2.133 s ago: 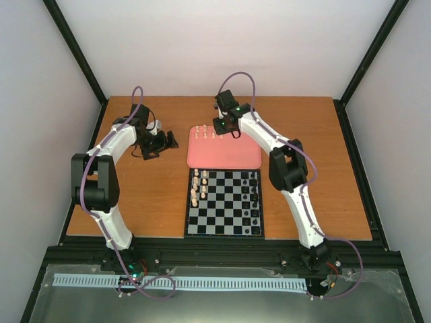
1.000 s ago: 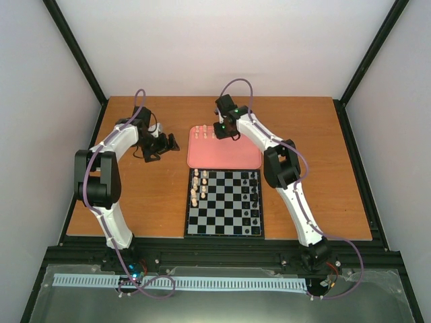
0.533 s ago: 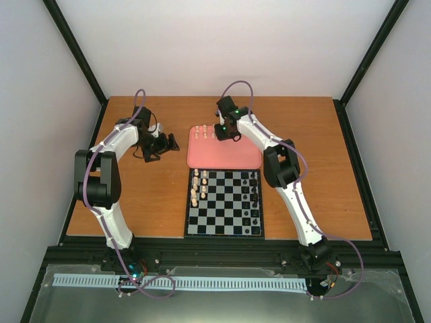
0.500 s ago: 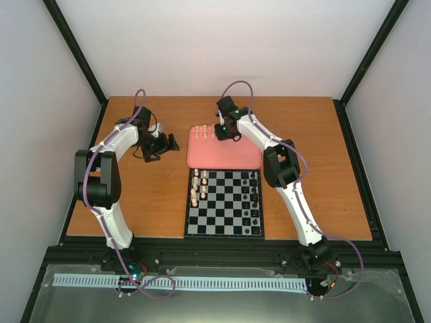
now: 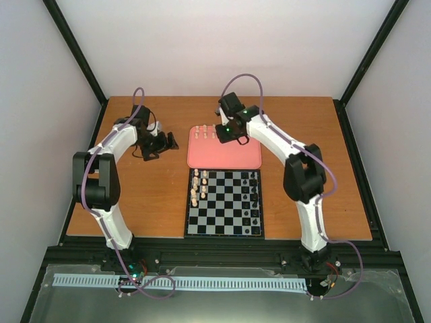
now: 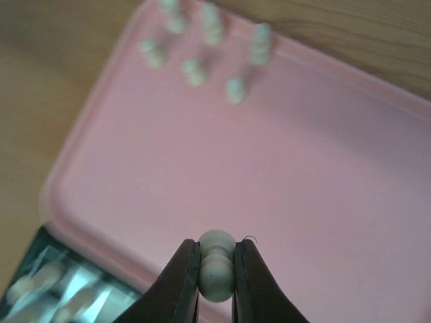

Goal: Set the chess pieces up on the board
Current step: Pick up the chess piece from the storage box, then place the chess piece on the chessboard.

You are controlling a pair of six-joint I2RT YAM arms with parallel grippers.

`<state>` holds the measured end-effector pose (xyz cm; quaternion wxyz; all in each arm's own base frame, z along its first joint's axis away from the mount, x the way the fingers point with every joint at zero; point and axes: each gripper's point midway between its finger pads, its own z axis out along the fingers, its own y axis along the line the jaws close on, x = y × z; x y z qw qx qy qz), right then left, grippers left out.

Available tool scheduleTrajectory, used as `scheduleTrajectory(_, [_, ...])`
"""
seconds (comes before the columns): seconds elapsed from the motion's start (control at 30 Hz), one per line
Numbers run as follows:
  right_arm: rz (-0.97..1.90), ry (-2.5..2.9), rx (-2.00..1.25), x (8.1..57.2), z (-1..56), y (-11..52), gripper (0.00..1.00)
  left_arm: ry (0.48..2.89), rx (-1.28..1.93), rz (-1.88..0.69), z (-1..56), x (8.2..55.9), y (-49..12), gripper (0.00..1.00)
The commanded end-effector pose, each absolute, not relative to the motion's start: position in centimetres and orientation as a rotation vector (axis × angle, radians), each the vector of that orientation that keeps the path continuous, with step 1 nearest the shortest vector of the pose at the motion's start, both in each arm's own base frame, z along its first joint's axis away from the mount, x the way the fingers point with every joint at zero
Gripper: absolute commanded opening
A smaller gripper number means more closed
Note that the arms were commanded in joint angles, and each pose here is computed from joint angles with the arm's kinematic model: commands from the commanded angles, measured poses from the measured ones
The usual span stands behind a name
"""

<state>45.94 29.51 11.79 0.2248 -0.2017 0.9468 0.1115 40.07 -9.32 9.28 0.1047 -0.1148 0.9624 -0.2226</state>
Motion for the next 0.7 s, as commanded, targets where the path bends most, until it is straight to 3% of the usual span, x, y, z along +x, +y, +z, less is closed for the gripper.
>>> scheduleTrajectory(0.0, [0.367, 2.557, -0.645, 39.8, 15.7, 31.7, 0.04, 2.777, -0.307, -0.652, 11.6, 40.6, -9.0, 1.00])
scheduleTrajectory(0.33, [0.448, 2.613, -0.974, 25.3, 10.8, 35.3, 0.05, 2.754, -0.304, -0.659, 12.5, 40.2, -9.1, 1.00])
scheduleTrajectory(0.67, [0.505, 2.648, -1.096, 21.1, 7.7, 36.2, 0.06, 2.745, -0.307, -0.667, 12.7, 40.1, -9.1, 1.00])
